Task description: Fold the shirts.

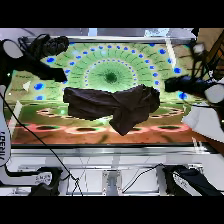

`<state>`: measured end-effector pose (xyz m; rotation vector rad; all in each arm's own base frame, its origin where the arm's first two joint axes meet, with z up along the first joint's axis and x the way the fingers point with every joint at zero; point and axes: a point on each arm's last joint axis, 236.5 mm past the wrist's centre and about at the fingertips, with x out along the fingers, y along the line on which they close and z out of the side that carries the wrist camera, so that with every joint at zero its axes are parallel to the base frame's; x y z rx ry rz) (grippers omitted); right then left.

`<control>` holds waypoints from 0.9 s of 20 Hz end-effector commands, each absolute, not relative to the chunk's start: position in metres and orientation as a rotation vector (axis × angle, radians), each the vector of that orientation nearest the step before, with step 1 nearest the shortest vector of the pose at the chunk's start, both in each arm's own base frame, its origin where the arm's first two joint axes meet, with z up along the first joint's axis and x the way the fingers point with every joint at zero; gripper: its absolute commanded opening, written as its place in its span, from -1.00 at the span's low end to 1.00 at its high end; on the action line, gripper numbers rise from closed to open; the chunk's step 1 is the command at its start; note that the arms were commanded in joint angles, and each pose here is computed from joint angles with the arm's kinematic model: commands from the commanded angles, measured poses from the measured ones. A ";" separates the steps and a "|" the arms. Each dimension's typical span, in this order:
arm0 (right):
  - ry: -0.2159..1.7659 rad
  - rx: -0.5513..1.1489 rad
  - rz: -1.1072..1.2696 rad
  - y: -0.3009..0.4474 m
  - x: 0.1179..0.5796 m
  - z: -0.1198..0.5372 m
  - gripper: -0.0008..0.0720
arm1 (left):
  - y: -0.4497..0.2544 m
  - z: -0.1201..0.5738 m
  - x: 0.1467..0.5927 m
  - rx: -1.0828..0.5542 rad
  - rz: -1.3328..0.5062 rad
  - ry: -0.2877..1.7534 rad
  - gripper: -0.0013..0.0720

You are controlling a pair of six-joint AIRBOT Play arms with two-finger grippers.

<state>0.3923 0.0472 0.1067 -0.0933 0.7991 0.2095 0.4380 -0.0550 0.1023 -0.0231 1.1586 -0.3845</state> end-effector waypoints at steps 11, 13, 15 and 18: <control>1.117 0.611 0.039 -0.024 0.378 -0.060 -0.13 | -0.056 -0.010 0.383 -0.274 -0.453 1.373 0.68; 1.151 0.648 0.070 -0.028 0.368 -0.065 -0.12 | -0.057 -0.009 0.387 -0.280 -0.453 1.354 0.68; 1.168 0.701 0.089 -0.022 0.369 -0.073 -0.04 | -0.057 -0.009 0.388 -0.280 -0.451 1.352 0.68; 1.151 0.824 0.140 -0.002 0.384 -0.085 -0.04 | -0.057 -0.009 0.388 -0.280 -0.451 1.353 0.68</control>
